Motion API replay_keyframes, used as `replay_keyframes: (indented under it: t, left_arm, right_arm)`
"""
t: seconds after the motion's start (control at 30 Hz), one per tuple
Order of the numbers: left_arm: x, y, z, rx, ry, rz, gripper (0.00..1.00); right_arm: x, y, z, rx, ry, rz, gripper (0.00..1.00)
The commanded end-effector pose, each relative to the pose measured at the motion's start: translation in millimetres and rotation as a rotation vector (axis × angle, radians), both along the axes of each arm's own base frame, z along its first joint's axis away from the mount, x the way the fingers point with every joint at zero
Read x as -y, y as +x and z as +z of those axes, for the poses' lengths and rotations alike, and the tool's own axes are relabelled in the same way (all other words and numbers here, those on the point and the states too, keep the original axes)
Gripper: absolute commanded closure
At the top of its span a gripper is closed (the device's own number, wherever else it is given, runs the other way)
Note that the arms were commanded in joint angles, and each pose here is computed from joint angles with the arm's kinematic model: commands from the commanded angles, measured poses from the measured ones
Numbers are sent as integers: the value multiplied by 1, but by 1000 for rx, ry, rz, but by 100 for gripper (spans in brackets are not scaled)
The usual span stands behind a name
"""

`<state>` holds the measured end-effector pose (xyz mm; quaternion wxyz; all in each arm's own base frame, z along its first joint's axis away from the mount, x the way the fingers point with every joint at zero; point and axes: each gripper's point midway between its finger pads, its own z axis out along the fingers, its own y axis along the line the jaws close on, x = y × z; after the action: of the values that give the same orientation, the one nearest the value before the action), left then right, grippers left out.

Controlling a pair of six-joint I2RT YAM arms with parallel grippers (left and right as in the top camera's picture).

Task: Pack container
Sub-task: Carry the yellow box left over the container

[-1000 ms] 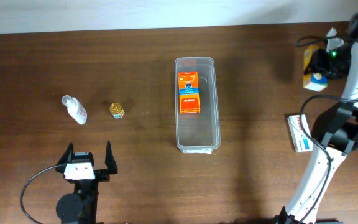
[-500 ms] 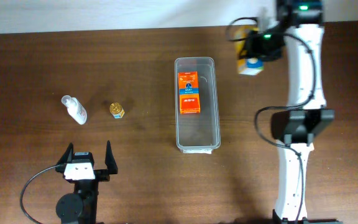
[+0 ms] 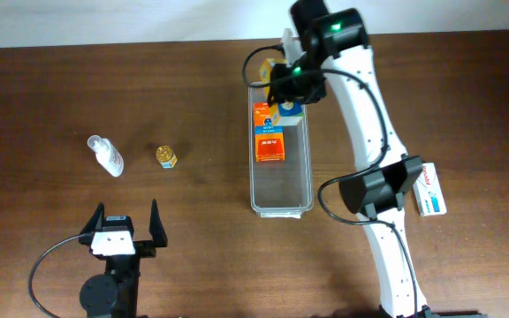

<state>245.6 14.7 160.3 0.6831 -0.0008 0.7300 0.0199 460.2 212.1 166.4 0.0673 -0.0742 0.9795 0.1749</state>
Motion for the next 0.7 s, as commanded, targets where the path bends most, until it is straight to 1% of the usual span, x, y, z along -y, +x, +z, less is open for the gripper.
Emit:
replay_keyframes:
  t: [0.0,0.23,0.47,0.67]
  left_arm:
    - [0,0,-1,-3,12,-3,1]
    - [0,0,-1,-3,12,-3,1]
    - [0,0,-1,-3,12,-3,1]
    - [0,0,-1,-3,12,-3,1]
  right_arm:
    - [4,-1,20,70,-73,-53,51]
    - [7,-3,9,71,-175,-80,51]
    - [7,-12,-12,-13,-197,-89,51]
    - [-2,-19,-17,-34,-196,-66,50]
